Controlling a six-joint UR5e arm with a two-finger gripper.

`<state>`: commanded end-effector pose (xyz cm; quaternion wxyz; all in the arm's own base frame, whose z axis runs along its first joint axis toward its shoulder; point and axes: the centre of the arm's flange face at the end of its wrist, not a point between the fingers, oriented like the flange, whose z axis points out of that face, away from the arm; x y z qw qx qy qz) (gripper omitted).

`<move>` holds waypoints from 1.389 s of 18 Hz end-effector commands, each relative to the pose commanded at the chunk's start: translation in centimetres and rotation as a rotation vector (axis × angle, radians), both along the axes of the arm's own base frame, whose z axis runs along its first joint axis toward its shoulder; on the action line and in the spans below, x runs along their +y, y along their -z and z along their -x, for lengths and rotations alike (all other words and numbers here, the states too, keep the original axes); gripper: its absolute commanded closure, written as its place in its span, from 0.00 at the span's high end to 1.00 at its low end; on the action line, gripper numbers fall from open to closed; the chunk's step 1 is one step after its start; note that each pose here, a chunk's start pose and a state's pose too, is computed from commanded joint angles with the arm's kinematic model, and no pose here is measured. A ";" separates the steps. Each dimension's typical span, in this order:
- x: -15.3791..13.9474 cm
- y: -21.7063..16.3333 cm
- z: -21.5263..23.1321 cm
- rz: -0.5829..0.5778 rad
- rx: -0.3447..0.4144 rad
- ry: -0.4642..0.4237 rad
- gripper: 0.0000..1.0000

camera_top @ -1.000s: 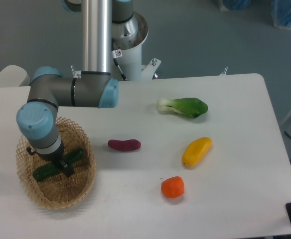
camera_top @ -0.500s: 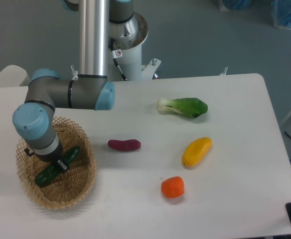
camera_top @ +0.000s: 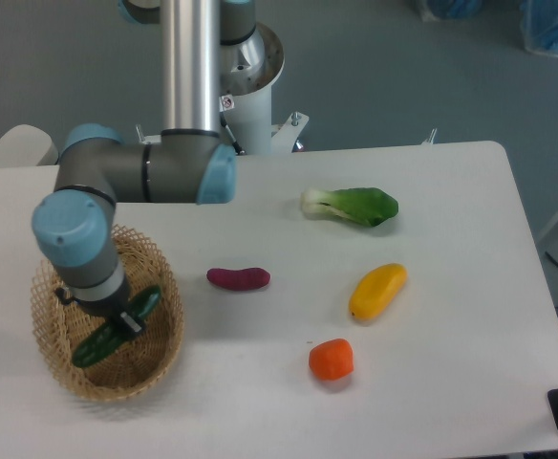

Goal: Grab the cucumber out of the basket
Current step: 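Lift the cucumber out of the basket and carry it away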

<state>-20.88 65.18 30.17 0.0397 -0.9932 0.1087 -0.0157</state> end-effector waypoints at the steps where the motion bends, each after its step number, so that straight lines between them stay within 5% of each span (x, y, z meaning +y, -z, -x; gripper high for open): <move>1: -0.2 -0.7 1.5 -0.003 -0.002 -0.020 0.06; 4: -1.4 -1.6 7.2 -0.022 0.003 -0.078 0.06; 13: -5.8 -0.5 22.0 -0.015 0.030 0.031 0.06; 25: -7.1 2.7 33.0 0.011 0.044 0.229 0.05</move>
